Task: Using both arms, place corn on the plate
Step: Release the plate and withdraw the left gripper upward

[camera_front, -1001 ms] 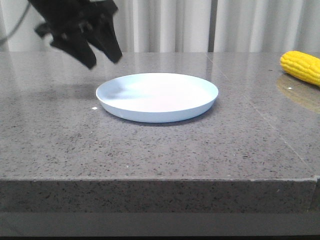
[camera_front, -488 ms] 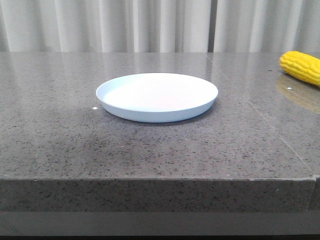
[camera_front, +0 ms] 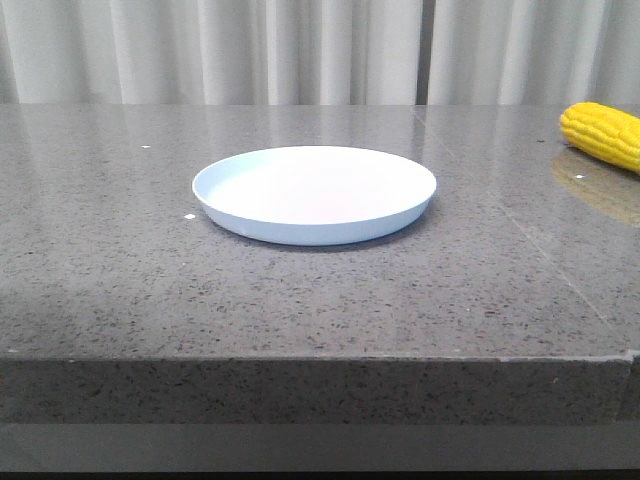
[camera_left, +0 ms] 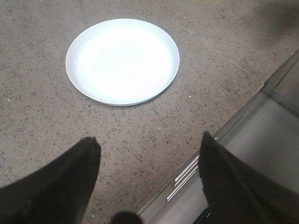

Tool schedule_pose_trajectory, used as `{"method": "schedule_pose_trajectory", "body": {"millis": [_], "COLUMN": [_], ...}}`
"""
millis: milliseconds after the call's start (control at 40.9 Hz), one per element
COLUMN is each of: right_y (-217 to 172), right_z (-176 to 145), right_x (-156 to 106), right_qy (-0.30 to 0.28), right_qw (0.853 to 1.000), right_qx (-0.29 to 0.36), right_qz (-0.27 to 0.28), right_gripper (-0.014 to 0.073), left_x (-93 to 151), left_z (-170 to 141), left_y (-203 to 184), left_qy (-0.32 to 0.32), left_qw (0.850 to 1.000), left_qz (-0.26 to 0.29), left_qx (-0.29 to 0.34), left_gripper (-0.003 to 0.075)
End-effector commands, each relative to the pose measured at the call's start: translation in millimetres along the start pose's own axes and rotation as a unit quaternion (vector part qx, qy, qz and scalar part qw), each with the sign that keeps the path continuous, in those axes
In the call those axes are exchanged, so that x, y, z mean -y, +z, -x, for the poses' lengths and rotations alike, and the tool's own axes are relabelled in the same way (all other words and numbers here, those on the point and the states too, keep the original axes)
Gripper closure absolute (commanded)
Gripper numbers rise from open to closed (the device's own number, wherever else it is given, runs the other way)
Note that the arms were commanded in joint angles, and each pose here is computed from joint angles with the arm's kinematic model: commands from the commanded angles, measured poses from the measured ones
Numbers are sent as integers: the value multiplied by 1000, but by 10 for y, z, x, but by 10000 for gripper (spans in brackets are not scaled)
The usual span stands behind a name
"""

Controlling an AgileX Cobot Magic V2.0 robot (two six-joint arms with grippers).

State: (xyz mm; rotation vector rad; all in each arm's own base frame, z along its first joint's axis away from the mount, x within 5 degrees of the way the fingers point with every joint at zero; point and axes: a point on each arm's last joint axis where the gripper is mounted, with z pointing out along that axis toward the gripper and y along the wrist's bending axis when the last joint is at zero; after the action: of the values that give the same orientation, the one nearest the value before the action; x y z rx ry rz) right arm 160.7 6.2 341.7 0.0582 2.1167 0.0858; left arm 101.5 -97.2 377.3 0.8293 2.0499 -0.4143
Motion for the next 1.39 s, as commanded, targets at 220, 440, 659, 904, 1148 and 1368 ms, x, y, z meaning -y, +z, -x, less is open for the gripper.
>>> {"method": "schedule_pose_trajectory", "body": {"millis": [220,440,659,904,1148,1368], "right_y": [-53,-53,-52,15,422,1101], "right_z": [135,135,130,432,903,1109], "right_x": [-6,-7,-6,1,255,313], "right_qy": [-5,-5,-5,-21,16,12], "right_qw": [999,999,999,999,997,996], "right_qx": [48,48,45,29,-32,-74], "right_qz": [1,1,0,-16,-70,-57], "right_gripper": [-41,-41,-41,-41,-41,-41], "left_x": [9,9,9,9,9,9], "left_z": [100,100,100,100,100,100], "left_y": [-110,-110,-110,-110,-110,-110], "left_qy": [-4,-4,-4,-4,-4,-4], "left_qw": [998,998,998,998,998,998], "left_qz": [-4,-4,-4,-4,-4,-4], "left_qx": [61,61,61,61,61,61], "left_gripper": [270,276,283,283,283,283]}}
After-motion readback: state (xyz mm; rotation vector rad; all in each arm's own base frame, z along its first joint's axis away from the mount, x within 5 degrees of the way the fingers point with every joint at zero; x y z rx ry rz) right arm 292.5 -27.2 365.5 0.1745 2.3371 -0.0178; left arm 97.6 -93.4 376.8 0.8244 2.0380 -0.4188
